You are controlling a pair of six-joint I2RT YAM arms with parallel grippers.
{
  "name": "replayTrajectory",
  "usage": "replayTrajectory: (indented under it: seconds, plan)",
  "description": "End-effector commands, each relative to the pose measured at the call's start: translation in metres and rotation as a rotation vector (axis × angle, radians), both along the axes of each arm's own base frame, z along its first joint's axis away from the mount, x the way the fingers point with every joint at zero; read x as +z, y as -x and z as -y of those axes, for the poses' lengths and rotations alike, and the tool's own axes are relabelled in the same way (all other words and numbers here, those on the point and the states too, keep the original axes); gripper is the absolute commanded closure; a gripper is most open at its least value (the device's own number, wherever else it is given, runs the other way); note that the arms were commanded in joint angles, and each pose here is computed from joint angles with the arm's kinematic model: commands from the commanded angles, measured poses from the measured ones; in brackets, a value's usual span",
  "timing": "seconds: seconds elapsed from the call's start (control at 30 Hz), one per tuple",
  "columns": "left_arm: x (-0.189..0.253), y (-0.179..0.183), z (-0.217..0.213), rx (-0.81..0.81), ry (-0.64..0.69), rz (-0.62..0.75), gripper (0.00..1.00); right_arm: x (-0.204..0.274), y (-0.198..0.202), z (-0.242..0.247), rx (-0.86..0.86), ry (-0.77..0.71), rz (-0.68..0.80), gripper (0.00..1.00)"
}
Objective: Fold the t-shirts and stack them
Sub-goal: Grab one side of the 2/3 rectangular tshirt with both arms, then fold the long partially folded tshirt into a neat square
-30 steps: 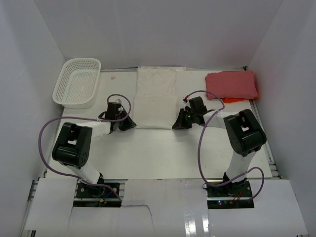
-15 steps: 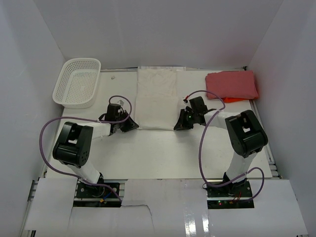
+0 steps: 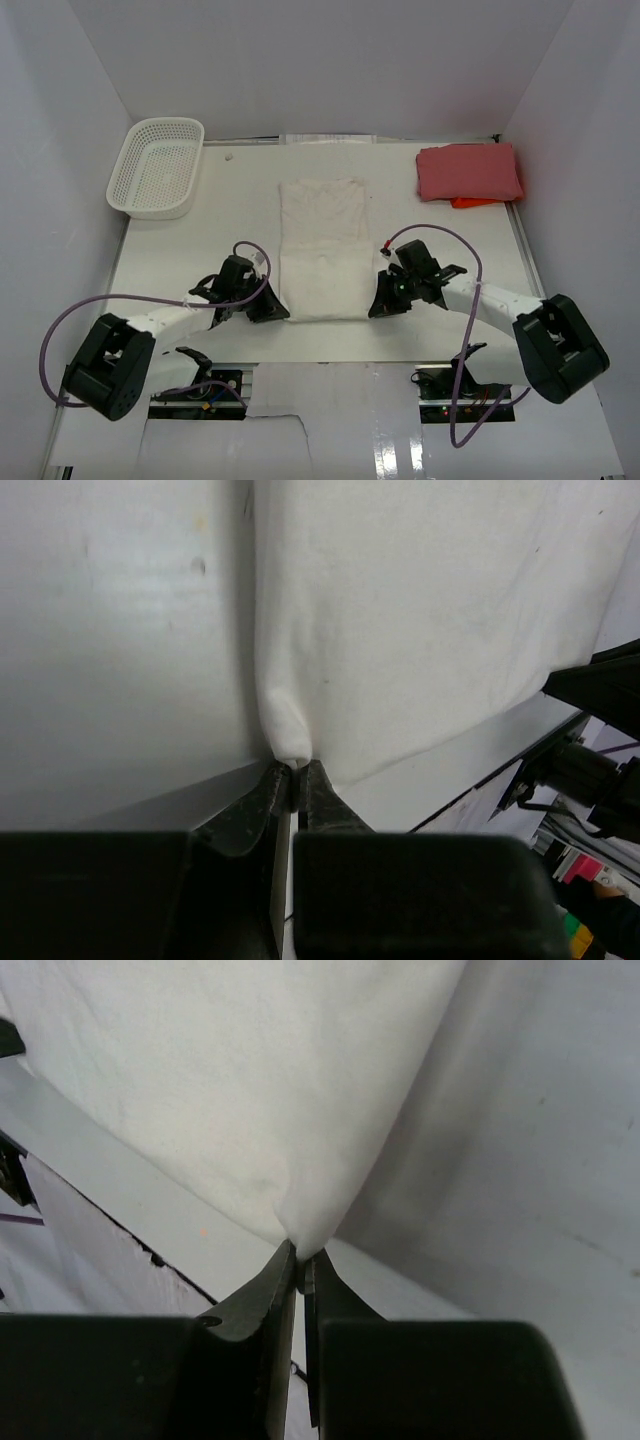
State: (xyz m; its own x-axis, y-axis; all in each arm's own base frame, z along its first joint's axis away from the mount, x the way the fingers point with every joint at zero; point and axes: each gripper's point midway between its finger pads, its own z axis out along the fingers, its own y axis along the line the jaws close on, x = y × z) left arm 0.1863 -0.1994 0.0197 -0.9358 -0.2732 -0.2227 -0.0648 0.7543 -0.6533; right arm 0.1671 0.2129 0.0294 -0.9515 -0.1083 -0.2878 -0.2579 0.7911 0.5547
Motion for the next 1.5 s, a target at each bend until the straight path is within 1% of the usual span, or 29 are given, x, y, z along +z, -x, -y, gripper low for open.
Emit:
replayTrajectory:
  seconds: [0.0,0.03,0.1,0.17,0.3,0.5,0.6,0.63,0.7,0.73,0.87,0.93,0.97,1.1,1.23,1.3,1.37,1.47]
  plan:
    - [-0.012,0.045,-0.016,0.017,-0.061,-0.143,1.00,0.002,0.027,0.010,-0.001,0.015,-0.048,0.92]
    - [-0.004,0.044,-0.015,0.018,-0.044,-0.119,1.00,0.009,0.032,0.008,0.013,-0.005,-0.031,0.92]
    - [0.003,0.049,-0.014,0.022,-0.035,-0.128,1.00,0.013,0.041,0.010,0.022,-0.001,-0.046,0.92]
    - [0.018,0.048,-0.009,0.017,-0.004,-0.103,1.00,0.024,0.046,0.008,0.035,-0.030,-0.029,0.92]
    - [0.040,0.048,-0.005,0.003,0.011,-0.096,1.00,0.041,0.055,0.007,0.059,-0.059,-0.026,0.92]
    - [0.076,0.044,0.003,-0.011,0.055,-0.060,1.00,0.066,0.057,0.004,0.089,-0.083,0.008,0.92]
    - [0.088,0.040,0.002,0.001,0.048,-0.036,1.00,0.080,0.052,0.003,0.093,-0.084,0.043,0.92]
    - [0.101,0.034,0.003,0.004,0.050,-0.008,1.00,0.090,0.049,0.003,0.093,-0.082,0.059,0.92]
    - [0.109,0.029,0.001,0.019,0.028,0.006,1.00,0.098,0.044,0.003,0.097,-0.074,0.081,0.92]
    - [0.120,0.024,0.002,0.022,0.034,0.033,1.00,0.102,0.042,0.003,0.095,-0.071,0.090,0.92]
    - [0.135,0.016,0.003,0.039,0.029,0.059,1.00,0.128,0.027,-0.002,0.086,-0.085,0.168,0.92]
    - [0.140,0.009,0.001,0.060,0.014,0.079,1.00,0.134,0.021,-0.003,0.084,-0.077,0.190,0.92]
    - [0.150,0.003,0.002,0.067,0.018,0.105,1.00,0.140,0.017,-0.005,0.082,-0.083,0.205,0.92]
    - [0.167,-0.015,0.004,0.085,-0.002,0.155,1.00,0.144,0.002,-0.009,0.078,-0.058,0.231,0.92]
    - [0.171,-0.032,0.005,0.106,-0.034,0.179,1.00,0.147,-0.016,-0.012,0.075,-0.033,0.259,0.92]
    - [0.162,-0.041,0.004,0.126,-0.050,0.175,1.00,0.145,-0.026,-0.011,0.069,-0.016,0.260,0.92]
    - [0.163,-0.052,0.005,0.138,-0.020,0.184,1.00,0.147,-0.036,-0.013,0.067,-0.020,0.265,0.92]
    - [0.167,-0.068,0.004,0.160,-0.015,0.200,1.00,0.152,-0.051,-0.012,0.049,-0.035,0.286,0.92]
